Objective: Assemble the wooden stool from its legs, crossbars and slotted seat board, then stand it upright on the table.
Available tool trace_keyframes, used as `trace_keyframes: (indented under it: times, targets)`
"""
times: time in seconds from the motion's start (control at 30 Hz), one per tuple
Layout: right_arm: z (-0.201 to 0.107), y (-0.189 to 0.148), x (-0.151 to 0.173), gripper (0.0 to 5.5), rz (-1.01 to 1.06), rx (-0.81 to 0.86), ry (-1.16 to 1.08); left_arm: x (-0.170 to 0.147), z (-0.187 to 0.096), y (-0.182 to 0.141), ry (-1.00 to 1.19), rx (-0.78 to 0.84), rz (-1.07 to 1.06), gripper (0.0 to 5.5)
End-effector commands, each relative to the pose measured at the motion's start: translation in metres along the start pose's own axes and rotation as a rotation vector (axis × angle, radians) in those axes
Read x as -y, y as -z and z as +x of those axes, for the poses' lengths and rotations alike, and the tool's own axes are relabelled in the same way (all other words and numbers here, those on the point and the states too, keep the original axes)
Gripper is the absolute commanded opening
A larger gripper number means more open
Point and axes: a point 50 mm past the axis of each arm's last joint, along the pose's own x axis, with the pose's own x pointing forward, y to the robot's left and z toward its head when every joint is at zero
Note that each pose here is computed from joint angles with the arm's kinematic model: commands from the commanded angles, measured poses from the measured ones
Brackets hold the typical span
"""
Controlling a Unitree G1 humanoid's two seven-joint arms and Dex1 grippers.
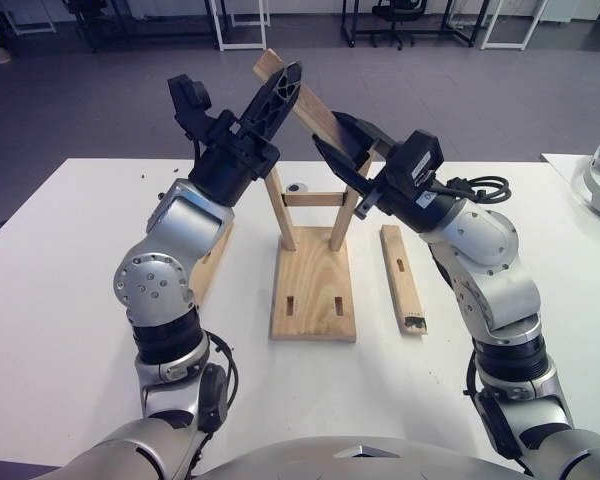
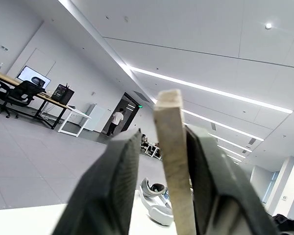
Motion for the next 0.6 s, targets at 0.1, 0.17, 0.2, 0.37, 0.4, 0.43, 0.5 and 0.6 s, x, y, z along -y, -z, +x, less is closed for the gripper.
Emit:
trace_keyframes:
  times: [0.1, 0.17, 0.2, 0.37, 0.4, 0.43, 0.5, 0.6]
  targets:
    - [0.002, 0.002, -0.004, 1.32, -0.062, -0.007, -0.046, 0.001, -0.004, -0.002, -0.001, -0.008, -0.009, 0.47]
    - [0.001, 0.004, -0.004, 1.32, -0.07, -0.018, -0.047, 0.001, -0.008, -0.004, 0.007, -0.003, -0.016, 0.41]
    - [0.001, 0.005, -0.004, 1.71, -0.068, -0.022, -0.042, 0.002, -0.011, -0.003, 0.01, -0.015, -0.021, 0.41]
    - [-0.013, 0.017, 0.003, 2.53, -0.062, -0.099, 0.029, -0.028, -0.077, -0.018, -0.281, -0.059, 0.212, 0.41]
    - [-0.018, 0.02, 0.005, 2.53, -0.066, -0.122, 0.049, -0.033, -0.093, -0.026, -0.336, -0.07, 0.288, 0.4]
    - [-0.023, 0.024, 0.009, 2.53, -0.06, -0.147, 0.097, -0.043, -0.111, -0.038, -0.398, -0.032, 0.32, 0.4]
    - [-0.033, 0.033, 0.014, 2.53, -0.042, -0.195, 0.166, -0.075, -0.143, -0.048, -0.572, -0.035, 0.409, 0.4]
    - [-0.055, 0.054, 0.011, 2.53, -0.037, -0.296, 0.223, -0.112, -0.16, -0.03, -0.677, -0.106, 0.448, 0.4]
